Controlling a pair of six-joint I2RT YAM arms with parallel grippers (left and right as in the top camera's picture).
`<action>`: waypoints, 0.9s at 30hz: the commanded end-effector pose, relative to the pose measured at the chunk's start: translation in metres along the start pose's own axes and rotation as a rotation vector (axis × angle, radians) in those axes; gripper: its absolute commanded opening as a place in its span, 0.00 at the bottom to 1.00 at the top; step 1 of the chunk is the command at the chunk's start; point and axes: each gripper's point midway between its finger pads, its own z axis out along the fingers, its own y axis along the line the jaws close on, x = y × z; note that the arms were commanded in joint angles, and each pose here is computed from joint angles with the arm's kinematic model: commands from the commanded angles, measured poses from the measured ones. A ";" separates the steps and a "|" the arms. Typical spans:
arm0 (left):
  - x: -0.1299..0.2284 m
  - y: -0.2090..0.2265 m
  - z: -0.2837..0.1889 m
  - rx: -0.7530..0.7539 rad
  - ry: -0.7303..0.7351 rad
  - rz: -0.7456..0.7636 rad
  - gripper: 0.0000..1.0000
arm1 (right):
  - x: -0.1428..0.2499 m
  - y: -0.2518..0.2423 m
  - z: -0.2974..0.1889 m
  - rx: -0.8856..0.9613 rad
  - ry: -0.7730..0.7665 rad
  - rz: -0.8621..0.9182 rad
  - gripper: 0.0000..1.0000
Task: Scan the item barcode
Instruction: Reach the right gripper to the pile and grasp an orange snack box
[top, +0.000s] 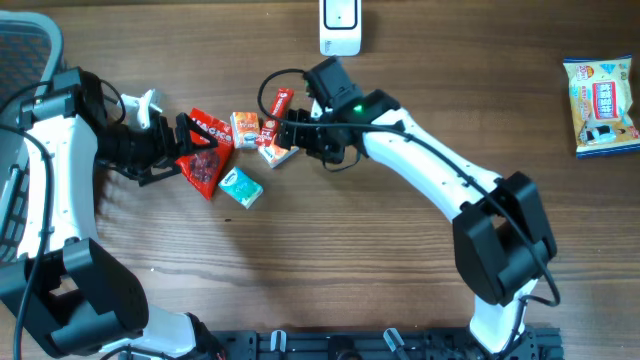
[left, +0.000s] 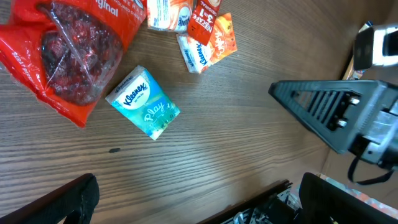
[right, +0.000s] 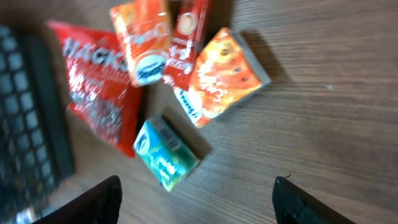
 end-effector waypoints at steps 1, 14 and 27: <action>0.000 -0.002 -0.003 -0.003 -0.010 0.023 1.00 | 0.003 -0.013 0.028 0.095 -0.052 0.127 0.75; 0.000 -0.002 -0.003 -0.003 -0.010 0.023 1.00 | -0.003 -0.037 0.088 0.136 -0.074 0.186 0.73; 0.000 -0.002 -0.003 -0.003 -0.010 0.023 1.00 | 0.001 -0.049 0.123 0.128 -0.047 0.188 0.52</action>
